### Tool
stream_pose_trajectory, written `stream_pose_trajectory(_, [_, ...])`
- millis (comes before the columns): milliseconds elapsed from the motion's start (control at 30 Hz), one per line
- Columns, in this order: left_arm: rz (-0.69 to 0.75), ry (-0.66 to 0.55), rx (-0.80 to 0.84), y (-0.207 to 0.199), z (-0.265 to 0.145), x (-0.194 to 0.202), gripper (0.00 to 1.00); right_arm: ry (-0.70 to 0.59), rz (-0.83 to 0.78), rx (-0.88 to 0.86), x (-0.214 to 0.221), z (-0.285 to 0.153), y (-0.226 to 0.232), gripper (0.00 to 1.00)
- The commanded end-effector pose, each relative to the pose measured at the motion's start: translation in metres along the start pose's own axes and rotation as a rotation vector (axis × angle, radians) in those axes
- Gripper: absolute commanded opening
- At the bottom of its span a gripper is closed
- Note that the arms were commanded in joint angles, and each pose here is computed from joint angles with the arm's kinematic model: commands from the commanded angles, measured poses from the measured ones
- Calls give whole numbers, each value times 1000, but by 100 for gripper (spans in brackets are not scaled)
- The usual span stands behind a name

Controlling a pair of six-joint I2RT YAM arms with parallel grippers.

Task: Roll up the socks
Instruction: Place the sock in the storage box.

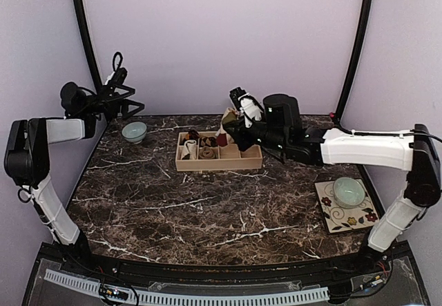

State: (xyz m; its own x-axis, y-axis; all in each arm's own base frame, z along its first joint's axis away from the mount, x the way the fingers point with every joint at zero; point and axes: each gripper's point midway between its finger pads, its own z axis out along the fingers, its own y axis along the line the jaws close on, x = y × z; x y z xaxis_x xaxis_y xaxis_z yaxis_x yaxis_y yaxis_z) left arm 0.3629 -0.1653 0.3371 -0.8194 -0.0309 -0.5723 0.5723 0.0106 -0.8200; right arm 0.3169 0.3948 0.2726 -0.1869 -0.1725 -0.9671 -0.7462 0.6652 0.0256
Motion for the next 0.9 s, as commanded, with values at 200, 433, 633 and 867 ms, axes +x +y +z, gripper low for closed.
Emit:
stream_pose_trajectory(200, [283, 193, -145, -46, -23, 20, 99, 211, -43, 188, 50, 96, -107, 0])
stream_pose_trajectory(433, [87, 198, -123, -13, -22, 52, 99, 297, -65, 152, 79, 132, -116, 0])
stream_pose_trajectory(633, [71, 189, -111, -15, -20, 62, 99, 322, -29, 89, 95, 127, -104, 0])
stream_pose_trajectory(867, [2, 272, -70, -8, 5, 70, 99, 356, 8, 66, 120, 112, -97, 0])
